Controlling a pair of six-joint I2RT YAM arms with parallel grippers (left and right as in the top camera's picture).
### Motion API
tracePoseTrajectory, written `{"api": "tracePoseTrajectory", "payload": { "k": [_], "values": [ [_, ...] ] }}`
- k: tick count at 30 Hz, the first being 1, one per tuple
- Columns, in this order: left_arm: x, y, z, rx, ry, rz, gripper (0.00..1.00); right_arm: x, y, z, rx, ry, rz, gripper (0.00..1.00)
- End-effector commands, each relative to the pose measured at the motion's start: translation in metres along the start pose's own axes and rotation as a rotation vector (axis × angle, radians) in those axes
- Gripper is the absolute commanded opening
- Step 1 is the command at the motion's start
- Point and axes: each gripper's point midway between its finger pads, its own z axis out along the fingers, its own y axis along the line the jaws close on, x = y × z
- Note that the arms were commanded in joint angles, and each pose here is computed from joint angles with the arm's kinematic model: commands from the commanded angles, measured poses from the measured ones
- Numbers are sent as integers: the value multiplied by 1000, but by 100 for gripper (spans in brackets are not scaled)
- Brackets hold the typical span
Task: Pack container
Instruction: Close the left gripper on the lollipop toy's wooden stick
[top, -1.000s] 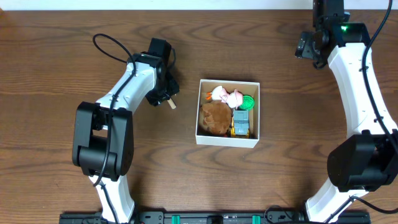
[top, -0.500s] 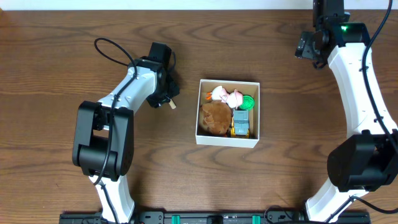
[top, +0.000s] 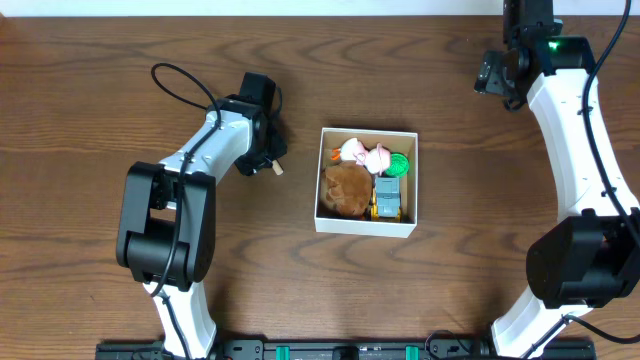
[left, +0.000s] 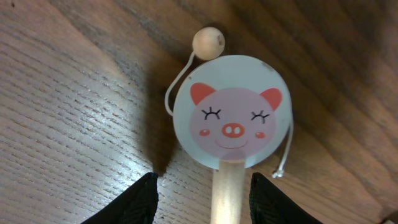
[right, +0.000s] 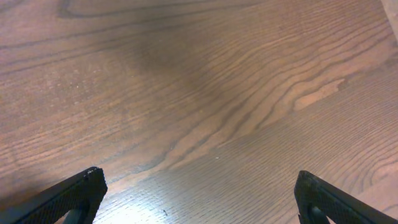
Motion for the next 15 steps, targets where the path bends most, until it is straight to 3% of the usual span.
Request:
{"api": "tracePoseTrajectory", "payload": {
  "k": [1,7,15],
  "values": [
    [0,6,4,-27,-5,-4,49,-8,-6,-8,2,-26,11,99],
    [0,6,4,-27,-5,6,48,-8,-6,-8,2,-26,11,99],
    [1,7,4,-30,0,137,44,-8,-6,-8,2,-26,11,99]
  ]
}}
